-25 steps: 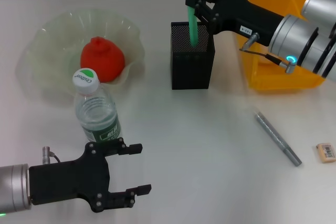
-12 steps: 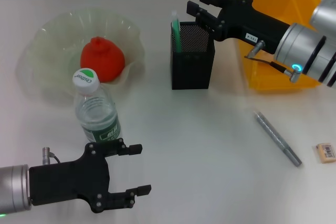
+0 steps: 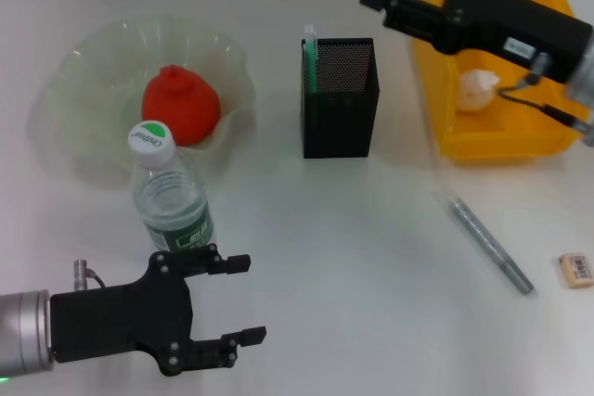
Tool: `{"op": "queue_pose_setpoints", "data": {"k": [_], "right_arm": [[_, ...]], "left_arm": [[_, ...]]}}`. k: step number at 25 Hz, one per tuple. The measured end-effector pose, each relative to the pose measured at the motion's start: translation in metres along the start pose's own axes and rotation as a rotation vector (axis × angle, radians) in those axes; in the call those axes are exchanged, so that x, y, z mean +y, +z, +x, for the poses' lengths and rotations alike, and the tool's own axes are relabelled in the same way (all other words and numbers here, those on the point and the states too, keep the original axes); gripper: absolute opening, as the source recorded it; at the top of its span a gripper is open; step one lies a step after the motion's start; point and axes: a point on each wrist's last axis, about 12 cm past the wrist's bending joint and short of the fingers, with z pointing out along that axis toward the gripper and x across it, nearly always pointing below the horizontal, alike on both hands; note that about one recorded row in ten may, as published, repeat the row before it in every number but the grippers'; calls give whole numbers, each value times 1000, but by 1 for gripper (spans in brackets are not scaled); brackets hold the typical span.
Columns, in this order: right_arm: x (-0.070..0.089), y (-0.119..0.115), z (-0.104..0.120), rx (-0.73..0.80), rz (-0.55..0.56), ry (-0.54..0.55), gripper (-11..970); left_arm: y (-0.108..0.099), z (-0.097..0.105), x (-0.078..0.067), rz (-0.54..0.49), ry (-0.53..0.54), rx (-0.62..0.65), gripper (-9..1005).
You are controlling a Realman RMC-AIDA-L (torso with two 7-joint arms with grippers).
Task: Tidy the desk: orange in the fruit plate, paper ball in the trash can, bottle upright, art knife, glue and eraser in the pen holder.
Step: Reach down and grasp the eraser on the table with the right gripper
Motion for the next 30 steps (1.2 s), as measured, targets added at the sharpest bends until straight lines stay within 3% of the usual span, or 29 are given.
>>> {"op": "queue_pose_setpoints", "data": {"k": [4, 9, 19, 23, 30], "right_arm": [[13, -5, -28, 180, -6, -20, 715], [29, -2, -52, 450, 67, 32, 849], [47, -8, -69, 833, 226, 130, 839], [49, -21, -70, 1016, 143, 27, 838], [34, -54, -68, 1216, 5, -228, 836]], "left_arm": [[0, 0, 0, 2, 1, -1, 743], [0, -1, 0, 3, 0, -2, 743], [0, -1, 1, 2, 0, -1, 743], [1, -1, 1, 4, -1, 4, 743], [1, 0, 1, 15, -3, 15, 743]]}}
